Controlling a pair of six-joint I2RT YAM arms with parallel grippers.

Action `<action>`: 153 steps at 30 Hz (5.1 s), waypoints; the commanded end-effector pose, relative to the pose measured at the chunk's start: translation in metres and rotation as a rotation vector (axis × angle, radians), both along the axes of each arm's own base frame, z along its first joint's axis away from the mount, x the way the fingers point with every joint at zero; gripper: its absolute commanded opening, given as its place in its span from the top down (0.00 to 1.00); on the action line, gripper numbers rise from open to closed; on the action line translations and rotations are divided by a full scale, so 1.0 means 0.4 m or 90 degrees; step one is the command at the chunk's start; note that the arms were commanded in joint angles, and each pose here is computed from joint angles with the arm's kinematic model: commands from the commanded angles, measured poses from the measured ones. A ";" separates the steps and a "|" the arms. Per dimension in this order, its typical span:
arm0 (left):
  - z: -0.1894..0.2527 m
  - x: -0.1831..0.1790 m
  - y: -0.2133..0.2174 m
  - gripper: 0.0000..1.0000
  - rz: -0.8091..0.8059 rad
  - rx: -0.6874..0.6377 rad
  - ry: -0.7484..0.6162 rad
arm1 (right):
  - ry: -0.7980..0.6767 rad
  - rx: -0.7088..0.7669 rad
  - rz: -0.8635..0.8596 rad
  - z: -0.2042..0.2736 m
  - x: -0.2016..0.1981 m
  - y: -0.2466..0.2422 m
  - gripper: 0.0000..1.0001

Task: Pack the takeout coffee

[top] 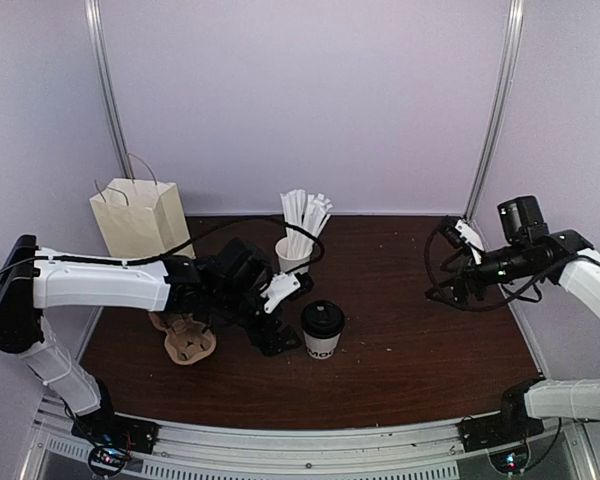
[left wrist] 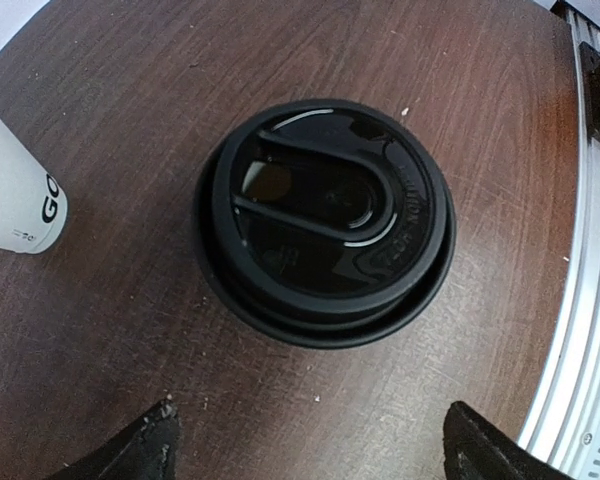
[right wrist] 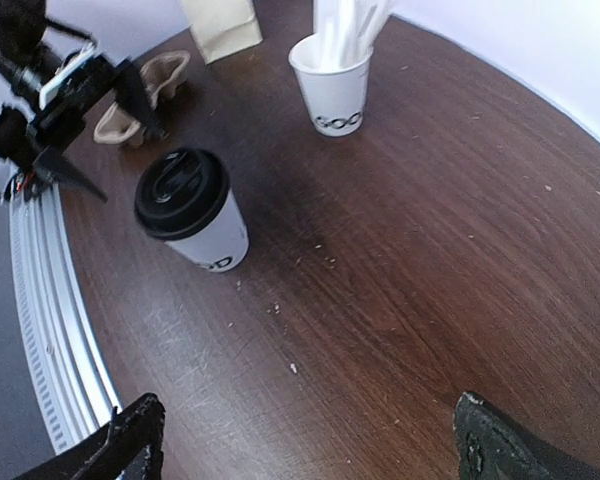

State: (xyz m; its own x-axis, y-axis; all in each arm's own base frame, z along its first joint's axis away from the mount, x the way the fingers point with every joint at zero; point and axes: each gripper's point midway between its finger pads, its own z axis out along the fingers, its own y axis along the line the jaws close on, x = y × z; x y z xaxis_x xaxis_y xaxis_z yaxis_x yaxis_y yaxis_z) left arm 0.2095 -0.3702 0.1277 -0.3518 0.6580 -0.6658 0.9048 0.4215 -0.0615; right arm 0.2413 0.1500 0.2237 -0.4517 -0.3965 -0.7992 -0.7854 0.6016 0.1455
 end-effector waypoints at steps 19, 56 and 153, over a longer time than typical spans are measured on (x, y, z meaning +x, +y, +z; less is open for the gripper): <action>0.071 0.092 0.501 0.11 0.542 0.021 -0.050 | -0.015 -0.245 0.426 -0.149 0.025 0.495 0.04; 0.057 0.083 0.504 0.12 0.524 0.042 -0.036 | 0.049 -0.279 0.430 -0.217 -0.008 0.551 0.13; 0.448 0.549 0.742 0.52 0.651 0.126 0.004 | 0.030 -0.021 0.002 -0.068 0.080 -0.026 0.03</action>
State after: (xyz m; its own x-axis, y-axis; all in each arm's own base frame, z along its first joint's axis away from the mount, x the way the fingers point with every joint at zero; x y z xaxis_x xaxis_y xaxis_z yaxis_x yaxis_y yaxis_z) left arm 0.4346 -0.0823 0.3106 -0.7880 0.0884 -0.6093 0.0951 0.9952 0.0213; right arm 0.2728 0.1364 0.1976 -0.4931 -0.4205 -0.7616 -0.7708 0.6172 0.1582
